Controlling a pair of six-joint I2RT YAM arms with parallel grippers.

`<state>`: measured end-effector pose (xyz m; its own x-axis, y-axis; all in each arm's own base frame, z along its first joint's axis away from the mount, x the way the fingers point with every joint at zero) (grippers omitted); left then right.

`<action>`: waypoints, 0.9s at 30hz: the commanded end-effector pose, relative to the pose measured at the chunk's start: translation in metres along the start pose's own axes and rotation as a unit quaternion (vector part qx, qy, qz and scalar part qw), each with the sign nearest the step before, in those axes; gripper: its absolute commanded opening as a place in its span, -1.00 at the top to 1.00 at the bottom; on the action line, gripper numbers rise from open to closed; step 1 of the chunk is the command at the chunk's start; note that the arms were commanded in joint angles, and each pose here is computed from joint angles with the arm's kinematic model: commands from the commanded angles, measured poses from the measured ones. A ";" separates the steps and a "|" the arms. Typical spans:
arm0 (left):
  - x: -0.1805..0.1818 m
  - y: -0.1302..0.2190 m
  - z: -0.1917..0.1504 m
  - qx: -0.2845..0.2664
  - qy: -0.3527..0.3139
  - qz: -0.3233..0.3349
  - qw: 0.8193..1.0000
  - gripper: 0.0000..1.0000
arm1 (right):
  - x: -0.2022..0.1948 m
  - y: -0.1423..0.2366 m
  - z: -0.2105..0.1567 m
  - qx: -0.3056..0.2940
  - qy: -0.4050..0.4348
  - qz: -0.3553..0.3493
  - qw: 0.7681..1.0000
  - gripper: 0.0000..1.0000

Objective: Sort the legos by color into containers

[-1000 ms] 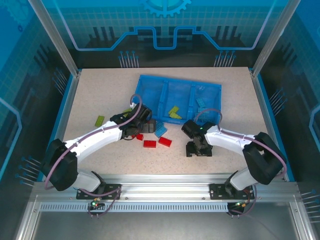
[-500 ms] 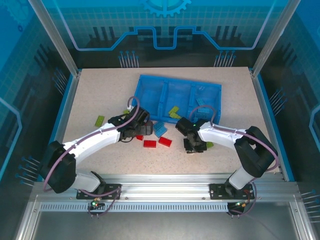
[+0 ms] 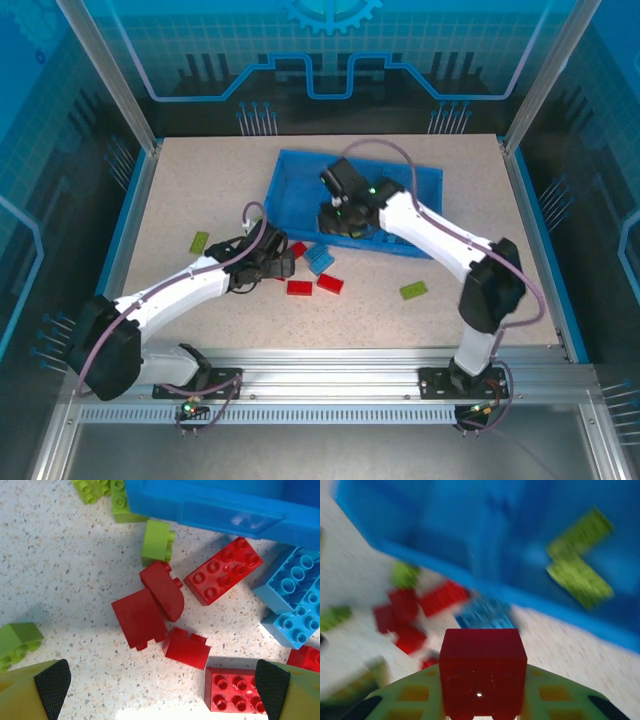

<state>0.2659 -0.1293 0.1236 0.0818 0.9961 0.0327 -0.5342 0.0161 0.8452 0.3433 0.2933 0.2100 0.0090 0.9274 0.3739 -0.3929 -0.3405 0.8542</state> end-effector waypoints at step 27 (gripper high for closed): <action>-0.051 -0.010 -0.037 0.049 -0.023 -0.079 0.995 -0.97 | 0.010 0.001 0.040 -0.022 0.030 0.037 0.999 -0.79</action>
<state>0.2428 -0.1671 0.1083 0.1843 0.9807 -0.0660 -0.4745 0.1475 0.8678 0.3876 0.3169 0.1941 -0.0702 0.9153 0.3967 -0.3356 -0.3962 0.8547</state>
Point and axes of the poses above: each hand's point on the last joint's axis, 136 mm out from that joint toward the fingers, its own y axis back along the fingers, its own x axis along the line the jaws close on, z = x × y, the point moved 3 cm from there along y, back along the fingers, and after that the axes turned 12 degrees about -y, right-handed, at the moved point
